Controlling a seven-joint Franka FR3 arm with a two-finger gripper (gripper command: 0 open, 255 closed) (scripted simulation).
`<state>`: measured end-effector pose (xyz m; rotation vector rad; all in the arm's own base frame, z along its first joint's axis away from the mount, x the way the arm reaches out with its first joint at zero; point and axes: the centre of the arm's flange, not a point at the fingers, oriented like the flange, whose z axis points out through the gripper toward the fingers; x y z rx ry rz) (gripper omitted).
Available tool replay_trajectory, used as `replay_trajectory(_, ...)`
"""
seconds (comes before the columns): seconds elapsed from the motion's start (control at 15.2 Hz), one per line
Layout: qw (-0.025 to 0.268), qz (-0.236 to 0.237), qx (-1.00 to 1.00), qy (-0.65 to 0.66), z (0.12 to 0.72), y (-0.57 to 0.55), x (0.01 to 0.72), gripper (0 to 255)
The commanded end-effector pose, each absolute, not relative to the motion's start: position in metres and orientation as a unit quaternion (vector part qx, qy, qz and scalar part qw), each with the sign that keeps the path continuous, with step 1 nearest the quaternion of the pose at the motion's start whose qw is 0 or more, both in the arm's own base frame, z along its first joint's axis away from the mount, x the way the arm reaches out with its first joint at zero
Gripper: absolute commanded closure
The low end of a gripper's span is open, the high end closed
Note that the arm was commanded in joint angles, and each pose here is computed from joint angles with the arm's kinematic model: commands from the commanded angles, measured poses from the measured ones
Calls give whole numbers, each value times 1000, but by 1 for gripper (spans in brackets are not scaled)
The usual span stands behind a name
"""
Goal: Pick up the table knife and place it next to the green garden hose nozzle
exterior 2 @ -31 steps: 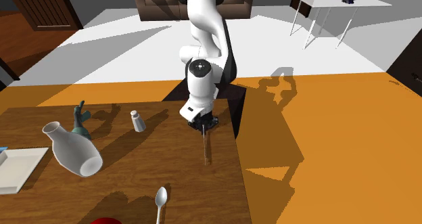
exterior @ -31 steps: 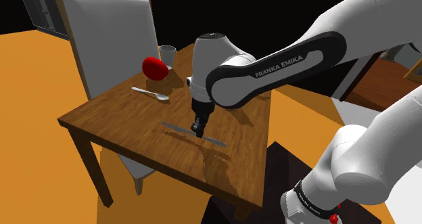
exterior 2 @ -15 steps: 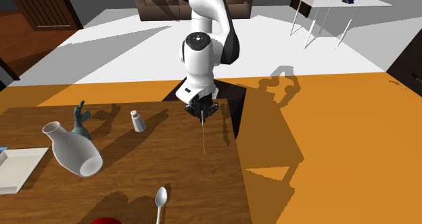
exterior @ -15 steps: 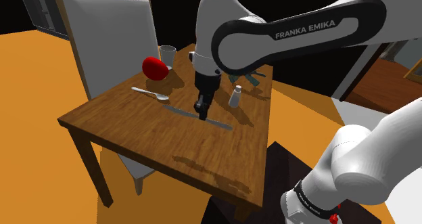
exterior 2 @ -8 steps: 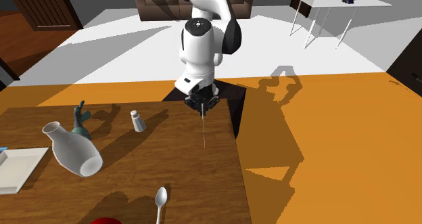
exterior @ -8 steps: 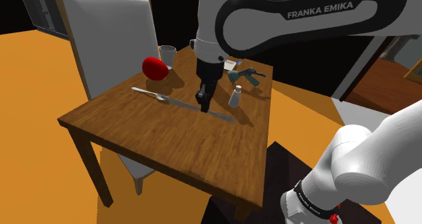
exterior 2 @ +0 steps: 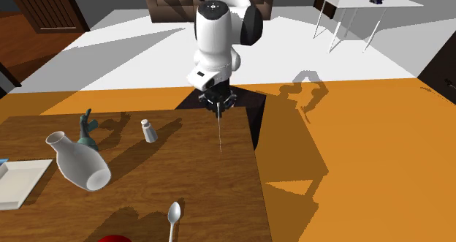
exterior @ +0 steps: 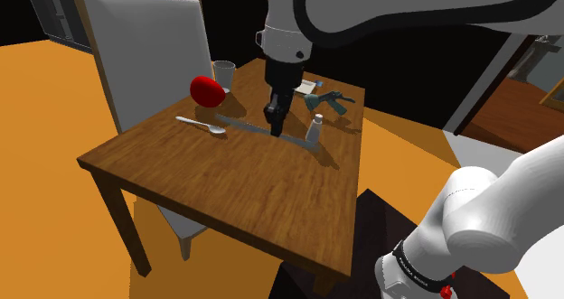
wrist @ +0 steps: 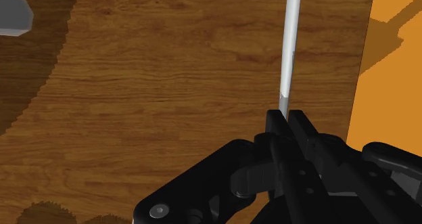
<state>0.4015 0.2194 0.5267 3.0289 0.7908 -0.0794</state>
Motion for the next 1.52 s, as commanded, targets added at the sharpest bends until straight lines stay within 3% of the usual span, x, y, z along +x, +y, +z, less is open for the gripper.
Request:
replay_trajectory(0.0, 5, -26, 967, 252, 538, 220, 402, 255)
replay_trajectory(1.45, 5, -26, 967, 252, 546, -9, 533, 255)
